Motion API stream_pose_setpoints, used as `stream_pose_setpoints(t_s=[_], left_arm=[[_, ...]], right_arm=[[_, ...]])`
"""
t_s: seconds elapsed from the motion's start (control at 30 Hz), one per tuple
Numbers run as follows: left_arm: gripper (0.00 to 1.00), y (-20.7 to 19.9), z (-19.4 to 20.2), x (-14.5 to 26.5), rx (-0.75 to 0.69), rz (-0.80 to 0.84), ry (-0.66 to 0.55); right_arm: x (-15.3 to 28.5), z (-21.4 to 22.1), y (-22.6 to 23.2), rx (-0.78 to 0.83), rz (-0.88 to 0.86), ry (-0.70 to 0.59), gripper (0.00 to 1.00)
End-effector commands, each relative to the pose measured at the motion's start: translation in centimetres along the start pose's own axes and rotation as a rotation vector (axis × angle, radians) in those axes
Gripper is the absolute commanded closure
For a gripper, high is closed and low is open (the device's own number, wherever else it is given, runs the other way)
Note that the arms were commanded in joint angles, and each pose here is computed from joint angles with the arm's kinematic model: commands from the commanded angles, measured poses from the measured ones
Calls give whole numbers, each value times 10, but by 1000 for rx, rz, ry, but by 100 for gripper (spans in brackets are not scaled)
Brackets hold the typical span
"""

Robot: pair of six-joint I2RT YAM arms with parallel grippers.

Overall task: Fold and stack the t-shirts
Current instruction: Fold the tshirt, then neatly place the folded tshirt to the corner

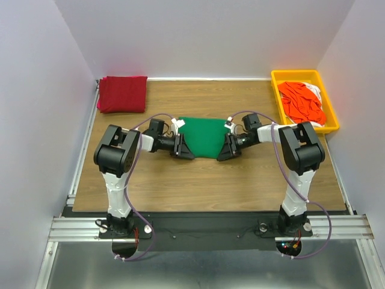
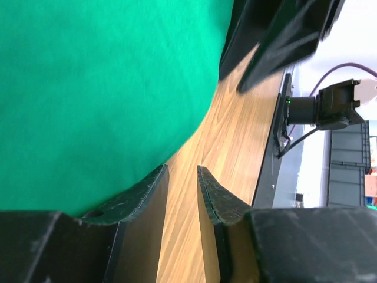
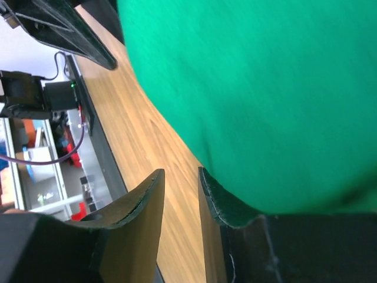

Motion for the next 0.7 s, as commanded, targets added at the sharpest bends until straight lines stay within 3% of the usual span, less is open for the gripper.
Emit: stream_pose_setpoints(t_s=[0.0, 0.13, 0.27, 0.4, 0.43, 0.47, 0.6, 0.67], left_arm=[[61, 6, 6, 12, -71, -64, 3], [57, -21, 4, 39, -137, -59, 15], [53, -57, -11, 69, -296, -61, -21], [43, -90, -40, 115, -400, -165, -211], [33, -89, -53, 131, -391, -228, -284], [33, -92, -59, 141, -394, -256, -326], [4, -119, -87, 195, -436, -407, -548], [4, -118, -95, 224, -403, -476, -639]], right_arm=[[18, 0, -27, 72, 161, -12, 65], [33, -14, 9, 103, 78, -41, 65], [54, -40, 56, 230, 72, -121, 62], [60, -66, 86, 479, 263, -175, 53], [54, -74, 94, 593, 374, -173, 50], [45, -71, 103, 619, 355, -160, 49], [22, -93, 113, 811, 566, -148, 43], [1, -96, 117, 869, 636, -136, 43]])
Point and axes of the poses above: each gripper's point midway between its finger pads, its own x axis back along the fingers, its own y axis along the line the jaws close on, z = x × y, the point moved 3 cm from there along x, back along the fingers, and after that the axes turned 5 degrees about x, right-handed, at the moved point
